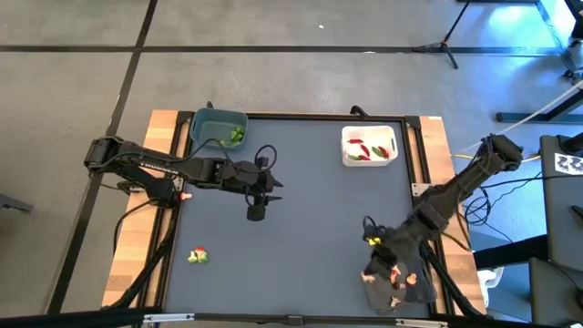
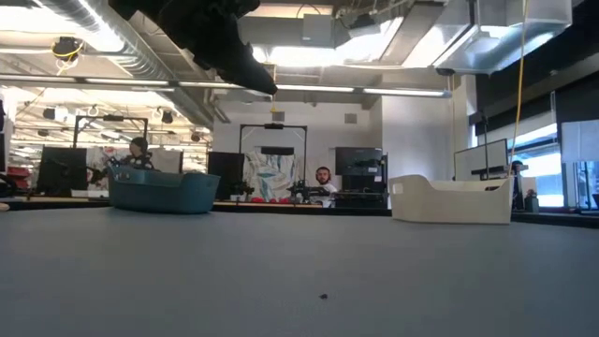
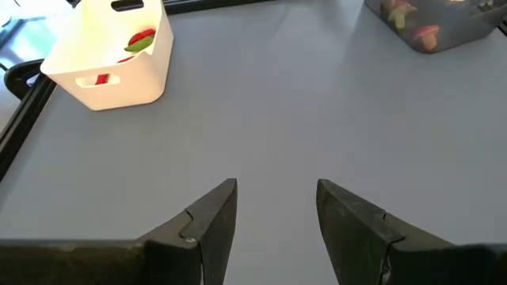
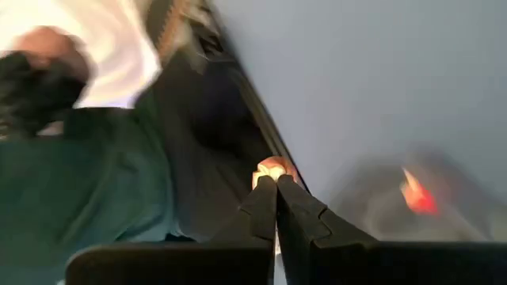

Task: Sort produce into baskets
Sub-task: Put the brown mushroom into the black bin

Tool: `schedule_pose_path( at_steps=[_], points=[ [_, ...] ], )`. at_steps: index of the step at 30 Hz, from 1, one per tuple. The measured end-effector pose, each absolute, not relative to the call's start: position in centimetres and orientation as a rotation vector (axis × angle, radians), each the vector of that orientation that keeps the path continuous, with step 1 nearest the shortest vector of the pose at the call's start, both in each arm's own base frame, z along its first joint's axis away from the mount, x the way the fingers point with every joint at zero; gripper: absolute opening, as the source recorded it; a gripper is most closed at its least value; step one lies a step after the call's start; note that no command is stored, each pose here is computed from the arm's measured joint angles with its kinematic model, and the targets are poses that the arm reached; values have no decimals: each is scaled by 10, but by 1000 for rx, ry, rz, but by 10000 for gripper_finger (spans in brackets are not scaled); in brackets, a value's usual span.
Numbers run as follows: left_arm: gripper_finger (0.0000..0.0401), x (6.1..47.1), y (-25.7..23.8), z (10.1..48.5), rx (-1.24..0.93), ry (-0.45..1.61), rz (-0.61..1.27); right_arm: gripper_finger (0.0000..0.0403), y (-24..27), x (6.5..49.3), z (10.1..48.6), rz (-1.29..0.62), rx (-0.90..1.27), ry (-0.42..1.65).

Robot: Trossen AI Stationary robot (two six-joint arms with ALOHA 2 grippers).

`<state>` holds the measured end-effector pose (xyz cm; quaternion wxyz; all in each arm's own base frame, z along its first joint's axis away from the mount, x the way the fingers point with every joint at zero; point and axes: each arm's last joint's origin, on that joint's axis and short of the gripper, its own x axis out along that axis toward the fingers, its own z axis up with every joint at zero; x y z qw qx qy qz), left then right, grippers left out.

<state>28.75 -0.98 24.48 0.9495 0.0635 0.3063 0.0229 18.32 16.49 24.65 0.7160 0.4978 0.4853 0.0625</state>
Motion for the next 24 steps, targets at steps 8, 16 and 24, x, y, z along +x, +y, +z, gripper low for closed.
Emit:
schedule_pose_path(
  at_steps=[8, 16, 24],
  points=[
    [170, 287, -10, 245, 132, 625, 46, 5, 187, 146, 224, -107, 1122, 1334],
    [170, 287, -10, 245, 132, 627, 46, 28, 183, 130, 208, -418, 1128, 1528],
    [170, 287, -8, 244, 127, 629, 50, 138, 183, 136, 211, -334, 1110, 1468]
  ],
)
